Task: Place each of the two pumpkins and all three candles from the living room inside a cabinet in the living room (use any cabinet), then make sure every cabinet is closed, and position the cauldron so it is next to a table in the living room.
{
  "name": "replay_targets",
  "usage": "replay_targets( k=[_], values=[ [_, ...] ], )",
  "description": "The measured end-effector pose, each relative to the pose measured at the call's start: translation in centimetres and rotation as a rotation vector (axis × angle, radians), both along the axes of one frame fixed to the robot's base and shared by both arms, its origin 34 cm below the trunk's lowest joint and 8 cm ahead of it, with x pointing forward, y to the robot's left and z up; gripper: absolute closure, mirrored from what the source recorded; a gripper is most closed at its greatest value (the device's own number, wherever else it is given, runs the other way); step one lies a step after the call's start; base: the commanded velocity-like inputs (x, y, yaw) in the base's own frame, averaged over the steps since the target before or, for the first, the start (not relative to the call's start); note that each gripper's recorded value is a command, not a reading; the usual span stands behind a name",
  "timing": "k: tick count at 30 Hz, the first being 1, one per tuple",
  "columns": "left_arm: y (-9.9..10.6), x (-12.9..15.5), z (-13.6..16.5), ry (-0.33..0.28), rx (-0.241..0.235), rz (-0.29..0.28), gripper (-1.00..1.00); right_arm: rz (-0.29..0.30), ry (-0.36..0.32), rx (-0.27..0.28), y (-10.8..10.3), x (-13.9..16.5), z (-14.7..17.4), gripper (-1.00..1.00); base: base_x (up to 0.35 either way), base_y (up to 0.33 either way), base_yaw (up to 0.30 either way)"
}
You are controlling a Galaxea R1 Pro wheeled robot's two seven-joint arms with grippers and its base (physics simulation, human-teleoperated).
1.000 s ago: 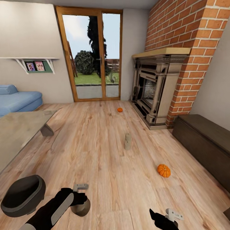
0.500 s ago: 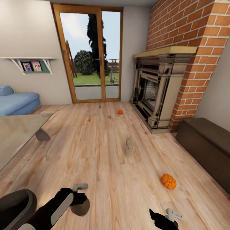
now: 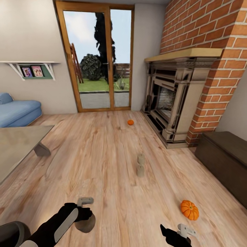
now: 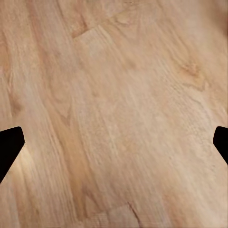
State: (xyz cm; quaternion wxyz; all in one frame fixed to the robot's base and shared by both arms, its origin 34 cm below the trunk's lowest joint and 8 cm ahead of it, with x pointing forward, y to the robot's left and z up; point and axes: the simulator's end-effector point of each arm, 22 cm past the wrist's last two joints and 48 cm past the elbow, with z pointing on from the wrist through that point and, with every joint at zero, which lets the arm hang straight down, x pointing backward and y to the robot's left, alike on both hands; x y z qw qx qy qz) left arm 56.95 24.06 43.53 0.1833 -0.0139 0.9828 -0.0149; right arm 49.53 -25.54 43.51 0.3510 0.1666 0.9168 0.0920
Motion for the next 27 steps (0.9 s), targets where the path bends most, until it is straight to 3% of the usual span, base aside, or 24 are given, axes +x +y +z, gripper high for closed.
replay_targets(
  k=[12, 27],
  values=[
    [-0.05, -0.01, -0.01, 0.000, -0.001, -0.001, 1.00, 0.000, -0.001, -0.001, -0.01, 0.01, 0.01, -1.00, 0.327, 0.131, 0.000],
    [-0.28, 0.01, 0.00, -0.001, -0.003, -0.003, 1.00, 0.000, 0.004, 0.000, 0.00, -0.12, -0.15, -1.00, 0.332, 0.011, 0.000]
  ],
)
